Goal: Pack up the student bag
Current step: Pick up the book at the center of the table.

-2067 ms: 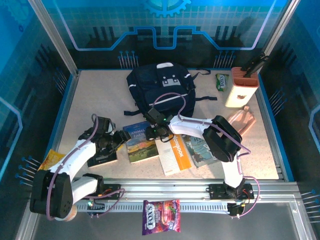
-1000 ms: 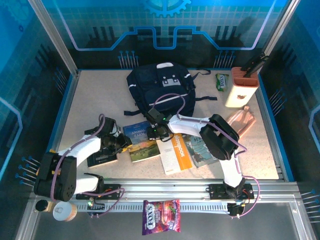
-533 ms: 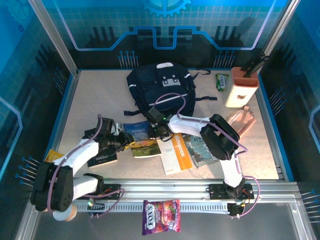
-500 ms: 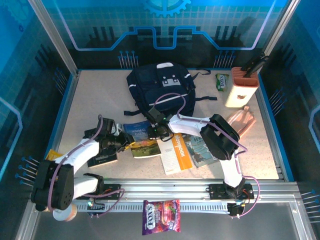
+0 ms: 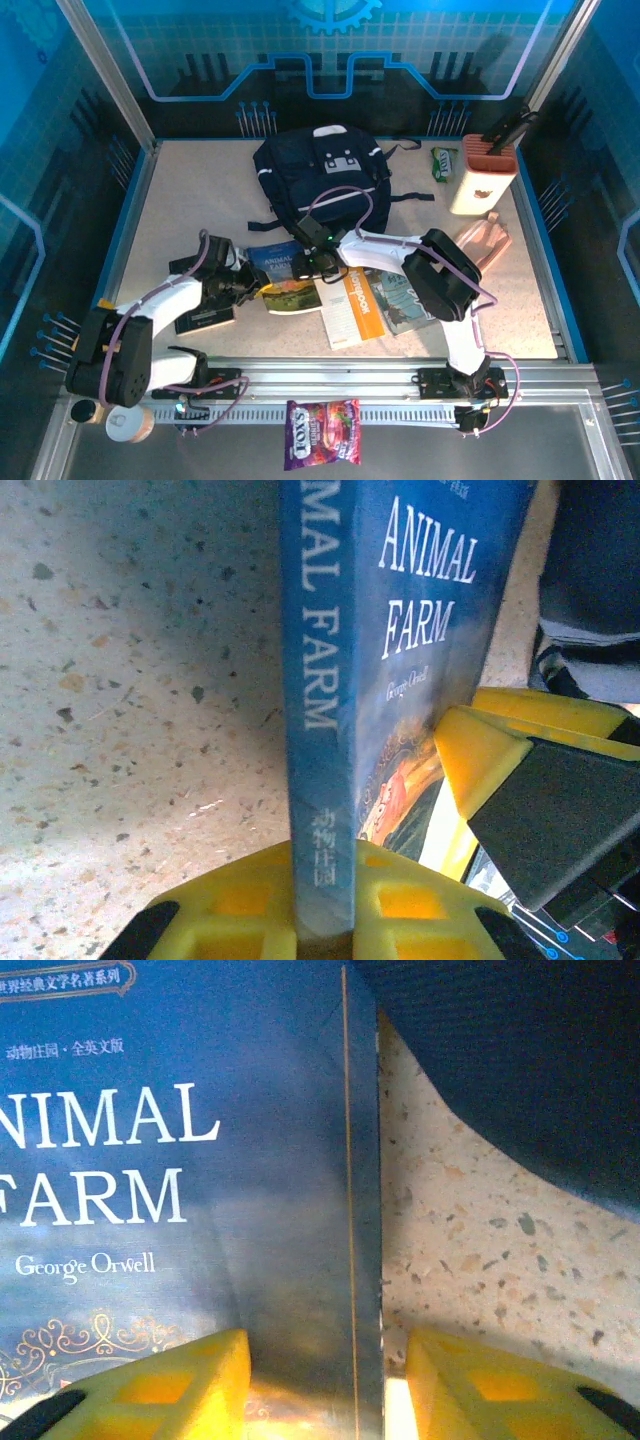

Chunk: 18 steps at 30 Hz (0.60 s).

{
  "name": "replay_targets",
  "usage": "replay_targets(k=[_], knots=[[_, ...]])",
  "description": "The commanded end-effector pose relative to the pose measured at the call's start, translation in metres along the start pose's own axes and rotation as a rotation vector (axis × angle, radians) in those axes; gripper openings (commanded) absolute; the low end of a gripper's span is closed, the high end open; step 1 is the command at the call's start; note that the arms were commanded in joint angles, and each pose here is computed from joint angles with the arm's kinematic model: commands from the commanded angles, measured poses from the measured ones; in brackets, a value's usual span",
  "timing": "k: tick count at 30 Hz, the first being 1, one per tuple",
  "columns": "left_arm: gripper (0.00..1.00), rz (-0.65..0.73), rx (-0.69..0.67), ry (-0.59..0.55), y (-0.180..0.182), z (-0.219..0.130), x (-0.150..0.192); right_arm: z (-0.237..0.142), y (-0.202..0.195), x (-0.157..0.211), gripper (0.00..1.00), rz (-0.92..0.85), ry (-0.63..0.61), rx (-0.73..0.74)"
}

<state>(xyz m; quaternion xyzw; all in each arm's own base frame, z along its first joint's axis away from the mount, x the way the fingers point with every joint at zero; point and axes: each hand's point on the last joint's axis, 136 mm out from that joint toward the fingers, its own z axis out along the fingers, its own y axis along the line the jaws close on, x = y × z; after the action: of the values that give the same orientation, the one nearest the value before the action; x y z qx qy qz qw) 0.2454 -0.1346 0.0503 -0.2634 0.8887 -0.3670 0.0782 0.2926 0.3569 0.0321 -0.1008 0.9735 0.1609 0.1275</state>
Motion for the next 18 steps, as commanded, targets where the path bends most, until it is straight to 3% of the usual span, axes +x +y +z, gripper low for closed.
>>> replay_targets(k=[1,7,11,14,18], knots=[[0.0,0.059,-0.015,-0.079,-0.017,-0.024,-0.008,-0.036,0.009,-0.012,0.58,-0.014,-0.054,-0.032],[0.0,0.11,-0.057,-0.205,-0.033,-0.07,-0.011,-0.085,0.021,-0.028,0.8,-0.083,-0.211,-0.12],[0.0,0.113,0.146,-0.341,-0.085,-0.098,-0.026,-0.114,0.006,-0.043,0.89,-0.074,-0.333,-0.112],[0.0,0.112,0.295,-0.388,-0.128,-0.116,-0.038,-0.134,-0.006,-0.053,0.83,0.031,-0.391,-0.187],[0.0,0.138,0.373,-0.441,-0.168,-0.127,-0.052,-0.16,-0.011,-0.064,0.85,0.178,-0.42,-0.405]])
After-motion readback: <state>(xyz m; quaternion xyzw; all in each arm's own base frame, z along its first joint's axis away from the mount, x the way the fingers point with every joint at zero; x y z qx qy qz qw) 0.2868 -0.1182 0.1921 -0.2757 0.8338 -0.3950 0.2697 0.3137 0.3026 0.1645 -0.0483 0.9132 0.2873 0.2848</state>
